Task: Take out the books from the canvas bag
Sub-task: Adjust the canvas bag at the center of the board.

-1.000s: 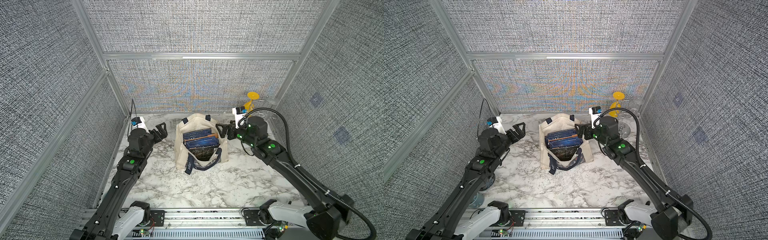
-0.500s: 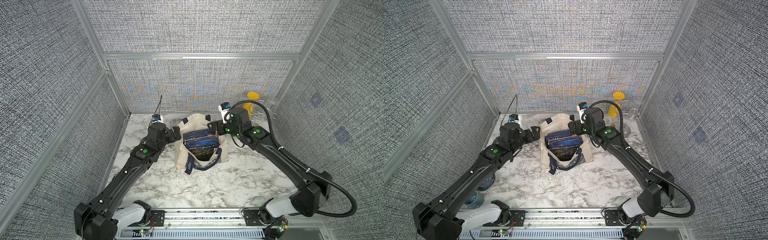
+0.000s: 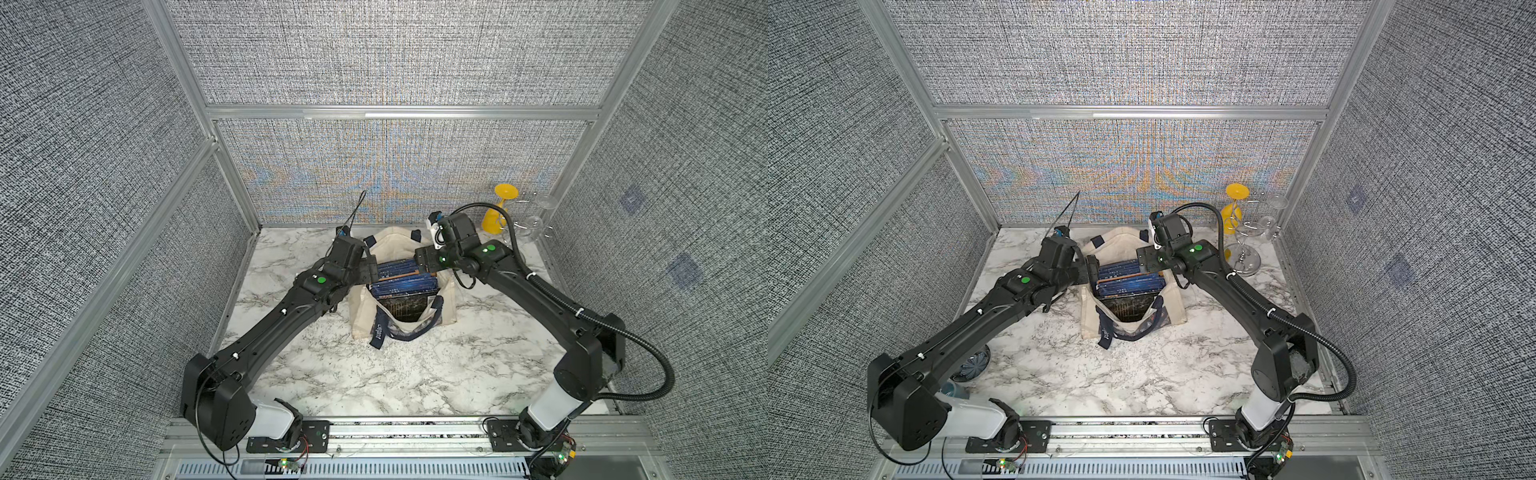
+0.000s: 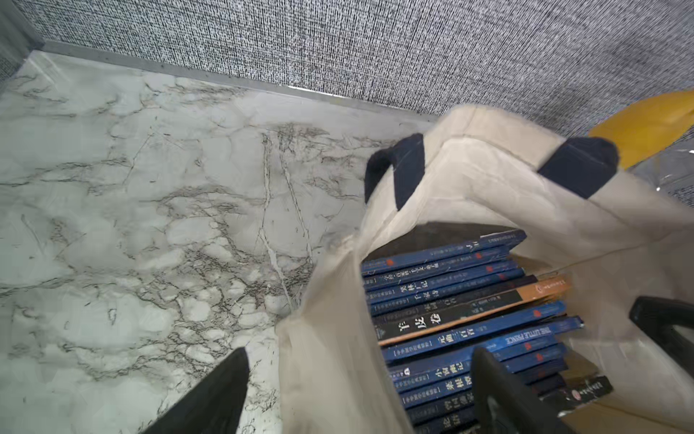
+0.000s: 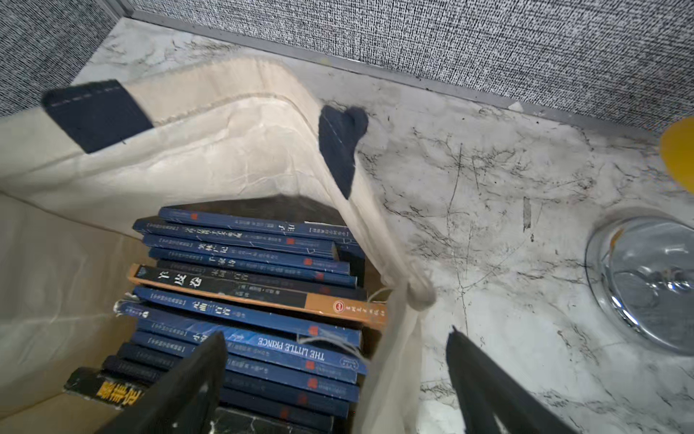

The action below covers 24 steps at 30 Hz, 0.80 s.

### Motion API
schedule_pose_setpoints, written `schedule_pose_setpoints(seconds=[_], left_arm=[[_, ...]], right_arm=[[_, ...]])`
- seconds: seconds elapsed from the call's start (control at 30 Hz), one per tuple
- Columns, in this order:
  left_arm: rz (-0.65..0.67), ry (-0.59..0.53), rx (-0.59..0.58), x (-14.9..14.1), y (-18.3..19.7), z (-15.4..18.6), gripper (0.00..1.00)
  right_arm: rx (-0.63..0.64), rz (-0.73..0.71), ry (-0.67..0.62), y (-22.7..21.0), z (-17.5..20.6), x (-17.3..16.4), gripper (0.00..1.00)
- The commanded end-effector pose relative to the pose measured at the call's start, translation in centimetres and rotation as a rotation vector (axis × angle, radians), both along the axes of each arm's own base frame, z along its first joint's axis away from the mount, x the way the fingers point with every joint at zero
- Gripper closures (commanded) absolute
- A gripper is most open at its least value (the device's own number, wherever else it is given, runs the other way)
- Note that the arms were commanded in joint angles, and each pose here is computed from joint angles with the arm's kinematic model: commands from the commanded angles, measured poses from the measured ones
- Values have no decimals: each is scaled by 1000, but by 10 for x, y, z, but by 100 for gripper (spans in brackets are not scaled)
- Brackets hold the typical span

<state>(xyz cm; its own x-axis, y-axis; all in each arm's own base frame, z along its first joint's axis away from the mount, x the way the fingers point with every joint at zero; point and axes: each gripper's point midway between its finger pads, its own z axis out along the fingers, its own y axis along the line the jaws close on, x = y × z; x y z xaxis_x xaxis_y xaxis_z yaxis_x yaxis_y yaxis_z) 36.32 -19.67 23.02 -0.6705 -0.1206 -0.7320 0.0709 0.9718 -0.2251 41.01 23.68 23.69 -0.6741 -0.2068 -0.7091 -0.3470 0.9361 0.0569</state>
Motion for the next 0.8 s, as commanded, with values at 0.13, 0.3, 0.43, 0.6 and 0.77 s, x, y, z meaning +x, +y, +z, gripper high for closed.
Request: schedule_pose_setpoints(seconds=[0.13,0.3,0.43,0.6,0.77], left_arm=[[10,51,89,-2,7,-26,29],[11,54,86,-6,9,-34,51],[1,54,81,-7,8,-36,75],[-8,58,75,-7,6,-35,100],[-9,64,62,-11,7,-38,100]], right_arm=[[-69,-47,56,-10,-24,0,12],[-90,-46,84,-11,-39,0,21],[-102,-43,104,-12,-47,-2,41],[-98,-44,109,-14,-50,-5,66],[-77,-44,116,-14,-48,-8,87]])
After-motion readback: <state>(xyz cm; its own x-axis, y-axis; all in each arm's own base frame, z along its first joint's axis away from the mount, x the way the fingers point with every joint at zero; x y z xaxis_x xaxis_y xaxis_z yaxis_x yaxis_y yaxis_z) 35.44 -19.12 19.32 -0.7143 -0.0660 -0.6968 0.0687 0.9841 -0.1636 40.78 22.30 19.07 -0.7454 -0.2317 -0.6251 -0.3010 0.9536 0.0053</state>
